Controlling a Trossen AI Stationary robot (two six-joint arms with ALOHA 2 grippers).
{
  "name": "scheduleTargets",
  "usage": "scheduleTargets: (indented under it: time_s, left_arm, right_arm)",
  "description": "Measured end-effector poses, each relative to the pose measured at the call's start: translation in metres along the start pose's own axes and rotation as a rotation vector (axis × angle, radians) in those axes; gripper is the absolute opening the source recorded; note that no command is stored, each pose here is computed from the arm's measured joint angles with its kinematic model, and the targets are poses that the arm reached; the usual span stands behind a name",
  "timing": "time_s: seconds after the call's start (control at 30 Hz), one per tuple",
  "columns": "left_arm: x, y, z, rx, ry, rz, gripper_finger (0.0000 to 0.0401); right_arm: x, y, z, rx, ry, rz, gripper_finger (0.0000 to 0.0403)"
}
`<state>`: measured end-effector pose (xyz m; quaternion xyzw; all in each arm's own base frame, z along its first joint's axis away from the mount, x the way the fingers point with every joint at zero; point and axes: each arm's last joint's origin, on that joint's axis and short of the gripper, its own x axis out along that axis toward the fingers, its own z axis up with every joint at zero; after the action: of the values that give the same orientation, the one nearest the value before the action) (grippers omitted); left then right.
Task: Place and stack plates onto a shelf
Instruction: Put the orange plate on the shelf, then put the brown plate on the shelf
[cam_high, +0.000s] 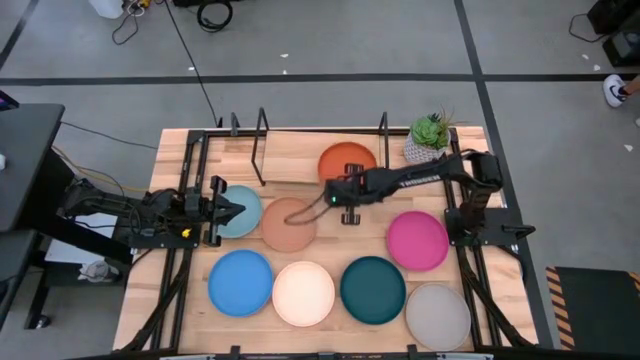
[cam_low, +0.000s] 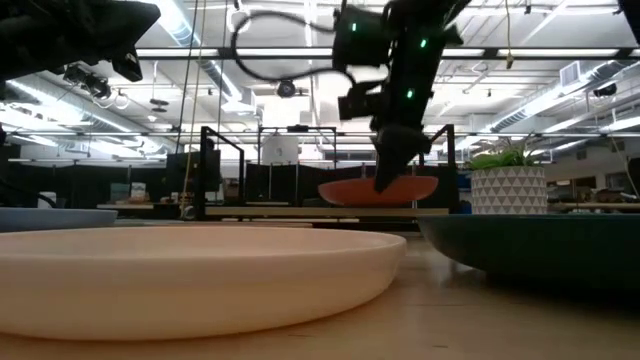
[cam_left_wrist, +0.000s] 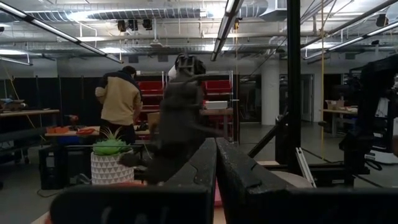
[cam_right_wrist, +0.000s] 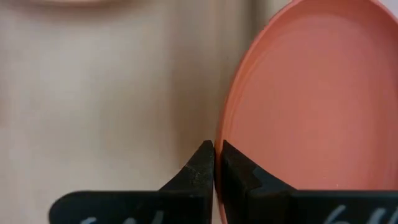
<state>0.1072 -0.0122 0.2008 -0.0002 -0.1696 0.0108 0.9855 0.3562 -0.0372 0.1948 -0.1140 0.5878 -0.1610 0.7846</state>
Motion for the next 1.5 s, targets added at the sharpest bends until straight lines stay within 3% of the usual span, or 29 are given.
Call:
scheduleTargets:
  time_s: [0.3,0.73,0.93,1.27,1.4,1.5]
  left_arm:
    - [0.000,0.000,-0.001,0.000,0.005,0.000,0.0016]
    - [0.000,0.000,-0.001,0.002,0.007,0.000,0.0016]
    - [0.000,0.000,-0.001,0.003,0.007,0.000,0.0016]
    - [0.000,0.000,-0.001,0.003,0.006,0.000,0.0016]
    - [0.000,0.000,-0.001,0.004,0.006,0.000,0.0016]
    - [0.000,0.000,-0.001,0.008,0.006,0.000,0.0016]
  right_arm:
    - [0.021,-0.039,-0.007,0.112,-0.001,0.026,0.0018]
    - [0.022,-0.041,-0.005,0.134,-0.023,0.042,0.0033]
    - [0.020,-0.035,-0.004,0.119,-0.026,0.045,0.0053]
    - [0.000,-0.021,0.004,0.047,0.005,-0.069,0.0109]
    - [-0.012,-0.007,0.014,0.032,-0.061,0.014,0.0129]
    - [-0.019,0.018,0.020,-0.098,-0.149,0.124,0.0139]
